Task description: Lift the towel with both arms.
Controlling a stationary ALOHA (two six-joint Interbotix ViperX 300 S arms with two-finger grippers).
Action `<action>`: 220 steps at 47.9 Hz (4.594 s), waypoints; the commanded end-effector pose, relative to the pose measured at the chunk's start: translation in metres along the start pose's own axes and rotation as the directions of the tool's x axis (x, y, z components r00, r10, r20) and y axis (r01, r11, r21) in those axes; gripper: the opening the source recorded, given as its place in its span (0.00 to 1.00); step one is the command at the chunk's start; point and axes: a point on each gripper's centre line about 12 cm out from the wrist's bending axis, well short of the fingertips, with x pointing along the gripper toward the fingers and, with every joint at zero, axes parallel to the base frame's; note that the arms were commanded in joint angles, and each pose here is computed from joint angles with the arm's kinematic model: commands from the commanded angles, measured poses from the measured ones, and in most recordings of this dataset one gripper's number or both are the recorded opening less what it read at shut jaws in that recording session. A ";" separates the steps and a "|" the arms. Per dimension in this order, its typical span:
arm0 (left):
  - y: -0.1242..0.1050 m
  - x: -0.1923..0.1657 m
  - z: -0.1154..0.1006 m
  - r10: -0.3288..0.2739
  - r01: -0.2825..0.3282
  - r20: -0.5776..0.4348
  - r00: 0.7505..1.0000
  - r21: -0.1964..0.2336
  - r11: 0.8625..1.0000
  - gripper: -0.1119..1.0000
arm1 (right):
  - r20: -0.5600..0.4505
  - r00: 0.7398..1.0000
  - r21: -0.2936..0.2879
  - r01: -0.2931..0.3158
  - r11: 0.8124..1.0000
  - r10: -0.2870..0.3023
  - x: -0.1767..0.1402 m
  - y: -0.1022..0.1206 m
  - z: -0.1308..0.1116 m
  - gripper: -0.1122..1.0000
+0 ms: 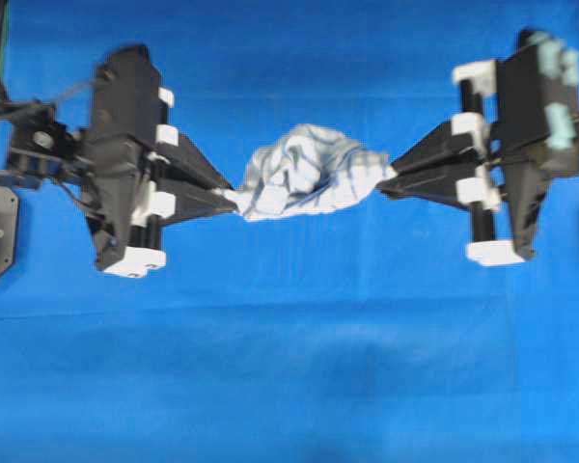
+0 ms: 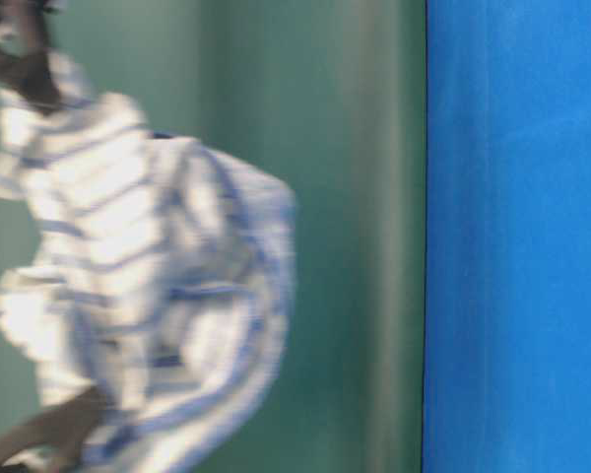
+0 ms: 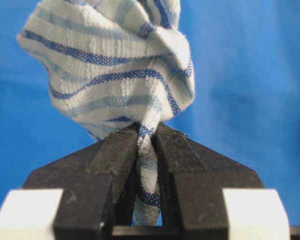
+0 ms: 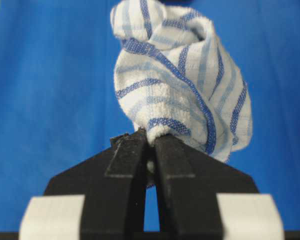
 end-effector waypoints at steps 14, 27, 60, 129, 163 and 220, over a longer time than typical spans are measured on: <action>0.011 -0.026 0.033 0.036 -0.037 0.080 0.996 0.010 0.999 0.16 | 0.051 0.999 -0.021 0.008 1.000 -0.007 -0.016 0.000 0.030 0.13; 0.013 -0.026 0.034 0.042 -0.051 0.085 0.995 0.103 0.993 0.16 | 0.047 0.999 -0.048 0.014 0.999 -0.012 -0.012 -0.001 0.030 0.14; 0.013 -0.034 0.026 0.040 -0.045 0.103 0.994 0.044 0.998 0.92 | 0.032 0.999 -0.031 0.012 0.999 -0.011 -0.008 -0.001 0.026 0.71; 0.026 0.154 -0.190 0.041 -0.027 -0.214 0.976 0.066 0.997 0.92 | -0.412 0.905 0.024 -0.109 0.994 0.109 0.149 0.060 -0.197 0.71; 0.028 0.160 -0.207 0.050 -0.031 -0.306 0.951 0.069 0.997 0.29 | -0.438 0.895 0.043 -0.076 0.996 0.087 0.158 0.050 -0.208 0.25; 0.025 -0.066 0.048 0.091 -0.096 0.117 0.989 0.038 0.995 0.13 | -0.023 0.999 -0.037 0.037 0.999 -0.038 -0.005 0.007 0.060 0.14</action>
